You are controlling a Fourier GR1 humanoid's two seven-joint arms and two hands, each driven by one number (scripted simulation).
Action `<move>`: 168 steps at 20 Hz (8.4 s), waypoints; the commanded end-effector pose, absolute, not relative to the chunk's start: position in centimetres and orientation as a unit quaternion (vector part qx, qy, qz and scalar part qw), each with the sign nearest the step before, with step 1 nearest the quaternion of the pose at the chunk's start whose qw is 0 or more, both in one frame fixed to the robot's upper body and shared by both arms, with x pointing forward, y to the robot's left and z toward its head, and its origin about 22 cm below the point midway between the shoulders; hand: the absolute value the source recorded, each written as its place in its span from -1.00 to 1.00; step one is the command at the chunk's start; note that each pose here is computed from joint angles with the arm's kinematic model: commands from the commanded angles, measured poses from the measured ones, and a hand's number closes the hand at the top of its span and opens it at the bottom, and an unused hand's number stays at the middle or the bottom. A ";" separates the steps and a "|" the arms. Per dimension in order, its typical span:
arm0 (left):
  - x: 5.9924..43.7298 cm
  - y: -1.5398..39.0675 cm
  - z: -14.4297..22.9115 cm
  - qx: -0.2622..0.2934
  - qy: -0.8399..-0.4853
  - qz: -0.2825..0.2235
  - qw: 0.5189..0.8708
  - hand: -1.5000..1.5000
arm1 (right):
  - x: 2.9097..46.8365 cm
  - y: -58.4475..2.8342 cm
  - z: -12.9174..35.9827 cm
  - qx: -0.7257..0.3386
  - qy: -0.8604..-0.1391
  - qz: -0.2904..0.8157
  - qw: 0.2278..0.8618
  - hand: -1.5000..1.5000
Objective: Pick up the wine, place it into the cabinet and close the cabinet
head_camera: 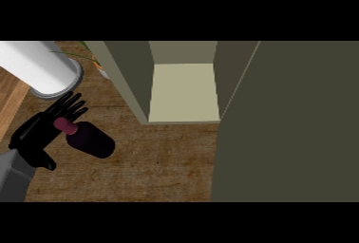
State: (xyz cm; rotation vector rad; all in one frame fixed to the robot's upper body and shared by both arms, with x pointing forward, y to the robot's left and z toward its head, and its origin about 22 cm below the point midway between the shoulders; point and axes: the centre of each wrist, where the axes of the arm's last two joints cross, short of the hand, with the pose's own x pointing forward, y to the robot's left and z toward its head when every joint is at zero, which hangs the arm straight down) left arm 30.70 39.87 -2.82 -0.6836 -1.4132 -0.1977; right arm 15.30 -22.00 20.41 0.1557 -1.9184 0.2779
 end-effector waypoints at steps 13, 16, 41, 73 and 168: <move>30.7 37.0 -6.1 -0.331 -0.639 -0.101 0.687 -1.00 | 13.2 -21.9 21.8 0.110 -0.822 0.120 0.546 -1.00; 29.9 37.5 -6.9 -0.326 -0.634 -0.093 0.695 -1.00 | 12.0 -21.9 22.2 0.102 -0.827 0.121 0.540 -1.00; 30.6 33.7 -8.4 -0.412 -0.610 -0.119 0.666 1.00 | 14.3 -20.8 21.0 0.103 -0.822 0.106 0.550 -1.00; 21.9 26.1 -0.1 -0.100 -0.816 0.029 0.568 1.00 | 13.1 -22.1 21.4 0.099 -0.812 0.105 0.565 -1.00; 39.8 9.7 3.2 0.013 -0.791 0.031 0.610 1.00 | 14.2 -22.9 21.0 0.113 -0.814 0.117 0.558 -1.00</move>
